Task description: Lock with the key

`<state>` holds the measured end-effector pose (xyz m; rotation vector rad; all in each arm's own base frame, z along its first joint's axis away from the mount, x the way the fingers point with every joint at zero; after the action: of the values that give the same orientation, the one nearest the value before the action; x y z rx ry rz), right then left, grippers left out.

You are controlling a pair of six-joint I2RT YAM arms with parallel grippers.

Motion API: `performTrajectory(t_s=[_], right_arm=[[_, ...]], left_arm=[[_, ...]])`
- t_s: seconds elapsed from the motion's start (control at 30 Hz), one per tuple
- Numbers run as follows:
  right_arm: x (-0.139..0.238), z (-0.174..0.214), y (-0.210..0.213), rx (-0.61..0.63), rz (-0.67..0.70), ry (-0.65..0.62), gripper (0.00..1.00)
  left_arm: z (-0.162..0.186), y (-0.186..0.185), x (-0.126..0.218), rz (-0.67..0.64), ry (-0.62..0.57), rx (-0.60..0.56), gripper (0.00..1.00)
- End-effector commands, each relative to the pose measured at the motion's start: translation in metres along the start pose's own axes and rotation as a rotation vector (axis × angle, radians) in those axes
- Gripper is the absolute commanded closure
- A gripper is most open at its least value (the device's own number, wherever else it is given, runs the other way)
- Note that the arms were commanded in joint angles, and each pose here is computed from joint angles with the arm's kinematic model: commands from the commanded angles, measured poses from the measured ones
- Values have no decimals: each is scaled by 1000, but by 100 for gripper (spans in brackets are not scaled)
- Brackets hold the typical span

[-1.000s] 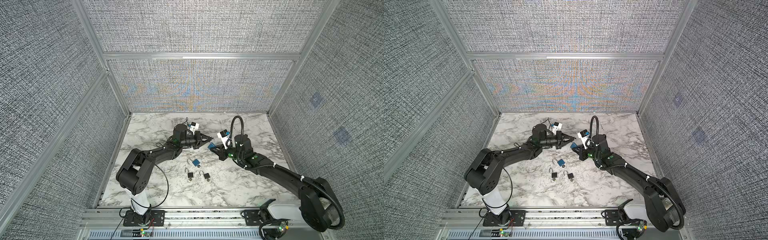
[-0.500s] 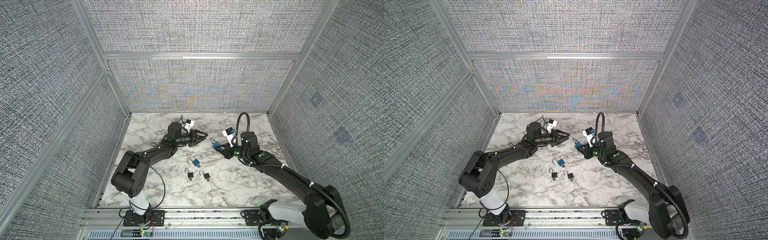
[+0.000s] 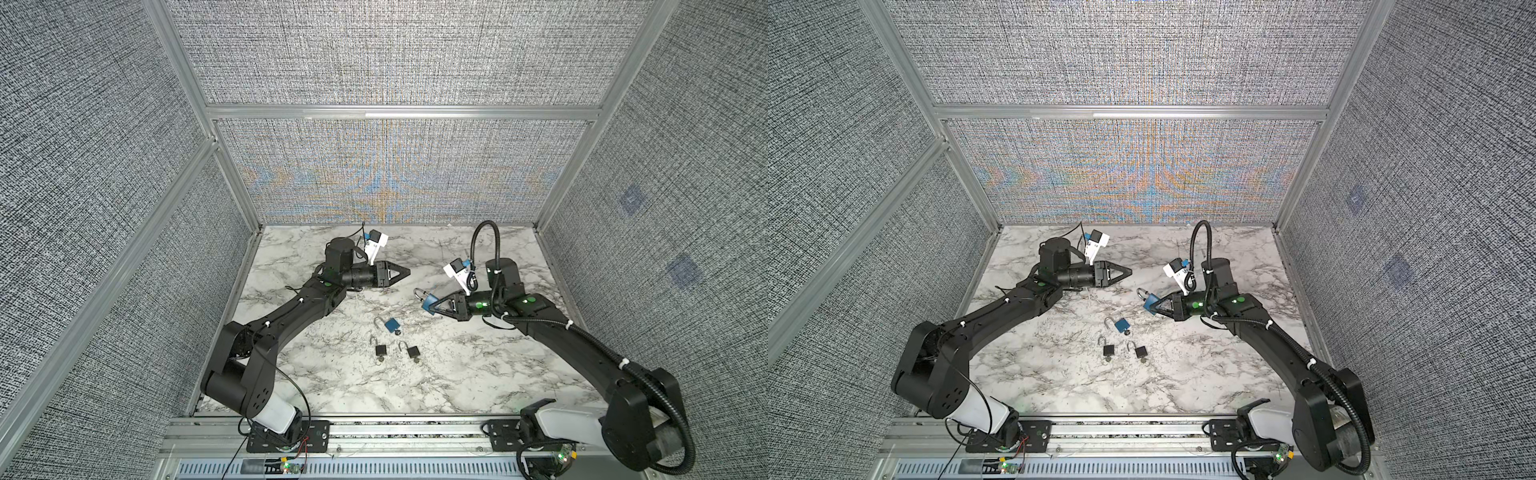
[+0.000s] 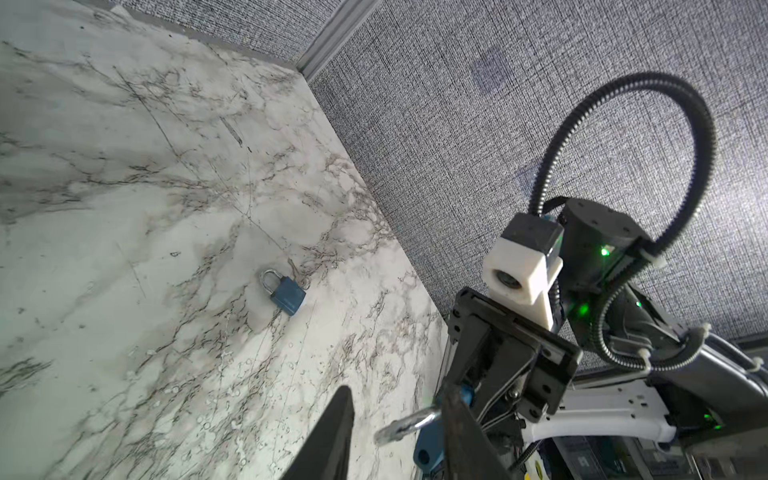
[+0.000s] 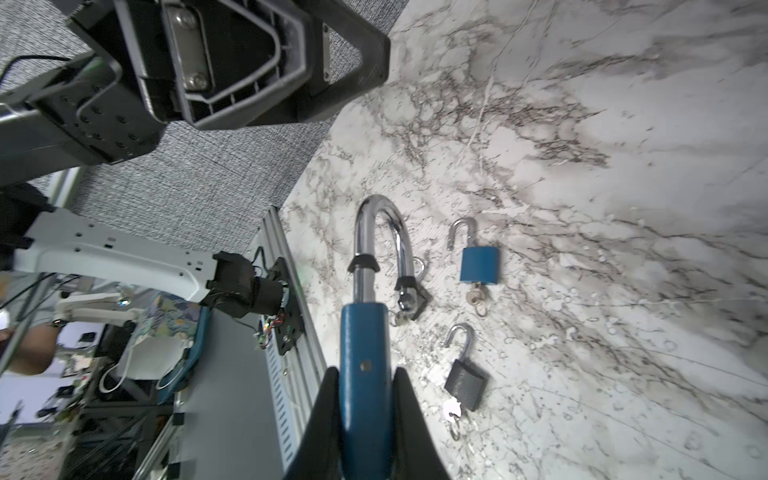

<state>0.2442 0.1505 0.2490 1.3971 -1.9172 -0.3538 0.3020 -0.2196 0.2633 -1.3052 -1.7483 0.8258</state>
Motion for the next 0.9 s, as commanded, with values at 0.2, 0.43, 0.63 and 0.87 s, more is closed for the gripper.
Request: performTrajectory(t_s=[0.2, 0.43, 0.63, 0.87], right_arm=[[0, -9, 6, -26, -180, 14, 100], [1, -7, 5, -43, -175, 18, 100], [2, -7, 4, -50, -171, 18, 100], [2, -7, 3, -51, -159, 15, 100]], left_arm=[[12, -5, -10, 85, 66, -77, 62], [21, -4, -18, 110, 89, -73, 66], [26, -3, -16, 111, 94, -65, 73], [28, -3, -15, 117, 93, -60, 78]])
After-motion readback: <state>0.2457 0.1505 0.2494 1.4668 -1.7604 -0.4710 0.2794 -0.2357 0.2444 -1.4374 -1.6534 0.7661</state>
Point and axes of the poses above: each gripper's point midway between its finger pads, its own x axis back along the fingers, its own y axis along the line the jaws close on, z = x × y, the point moved 10 cm from there along x, back along the fingers, and after that the axes turned 8 degrees about x, right-handed, at the moved point
